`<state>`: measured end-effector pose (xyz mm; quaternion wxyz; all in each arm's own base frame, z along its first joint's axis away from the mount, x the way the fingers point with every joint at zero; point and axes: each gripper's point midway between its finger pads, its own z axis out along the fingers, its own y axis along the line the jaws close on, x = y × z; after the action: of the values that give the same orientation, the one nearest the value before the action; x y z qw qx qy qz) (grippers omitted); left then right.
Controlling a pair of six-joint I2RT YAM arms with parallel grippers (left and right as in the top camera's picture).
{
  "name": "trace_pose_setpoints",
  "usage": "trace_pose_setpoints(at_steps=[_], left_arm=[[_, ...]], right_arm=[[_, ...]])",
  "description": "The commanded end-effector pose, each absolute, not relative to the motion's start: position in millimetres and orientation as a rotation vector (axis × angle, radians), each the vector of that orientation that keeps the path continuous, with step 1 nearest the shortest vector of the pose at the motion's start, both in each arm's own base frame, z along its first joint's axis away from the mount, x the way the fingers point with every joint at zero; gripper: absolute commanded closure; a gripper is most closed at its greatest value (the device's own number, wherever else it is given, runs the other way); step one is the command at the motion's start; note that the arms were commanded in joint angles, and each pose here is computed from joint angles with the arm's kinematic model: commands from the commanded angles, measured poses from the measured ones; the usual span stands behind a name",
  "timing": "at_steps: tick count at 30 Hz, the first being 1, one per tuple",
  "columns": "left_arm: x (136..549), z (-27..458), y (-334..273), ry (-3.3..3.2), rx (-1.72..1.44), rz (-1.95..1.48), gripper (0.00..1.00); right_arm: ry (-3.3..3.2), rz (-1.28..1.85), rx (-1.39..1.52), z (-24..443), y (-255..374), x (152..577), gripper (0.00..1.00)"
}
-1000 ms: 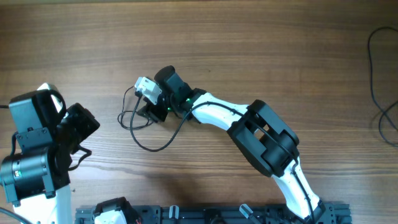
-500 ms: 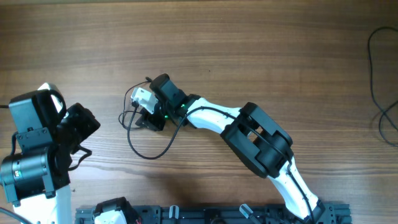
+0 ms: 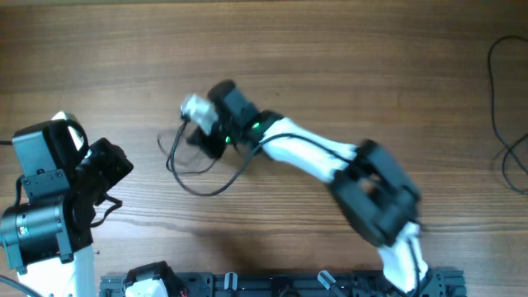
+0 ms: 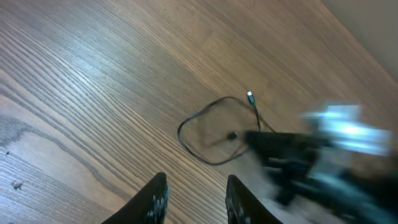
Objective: Untangle cables
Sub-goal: 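Lift the cable with the right gripper and carry it off to the right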
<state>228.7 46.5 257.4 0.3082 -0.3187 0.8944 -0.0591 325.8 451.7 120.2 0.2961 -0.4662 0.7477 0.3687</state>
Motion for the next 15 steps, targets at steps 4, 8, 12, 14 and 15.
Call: trace_pose_setpoints(at_steps=[4, 8, 12, 14, 15], left_arm=[[227.7, 261.8, 46.3, 2.356, -0.850, -0.164, 0.68], [227.7, 261.7, 46.4, 2.357, -0.850, -0.164, 0.69], [226.9, 261.1, 46.2, 2.361, -0.851, -0.164, 0.68], [226.4, 260.6, 46.1, 2.364, -0.852, -0.162, 0.68], [226.2, 260.4, 46.1, 2.366, -0.849, -0.161, 0.68]], right_arm=[[1.598, 0.826, -1.071, 342.5, 384.8, 321.6, 0.96], [1.471, 0.597, -0.976, 414.0, 334.5, 309.7, 0.96], [1.516, 0.208, -0.660, 453.2, 253.3, 337.6, 0.96], [1.550, 0.071, -0.519, 463.0, 205.4, 349.4, 0.96], [1.567, 0.003, -0.448, 466.7, 174.7, 357.1, 0.96]])
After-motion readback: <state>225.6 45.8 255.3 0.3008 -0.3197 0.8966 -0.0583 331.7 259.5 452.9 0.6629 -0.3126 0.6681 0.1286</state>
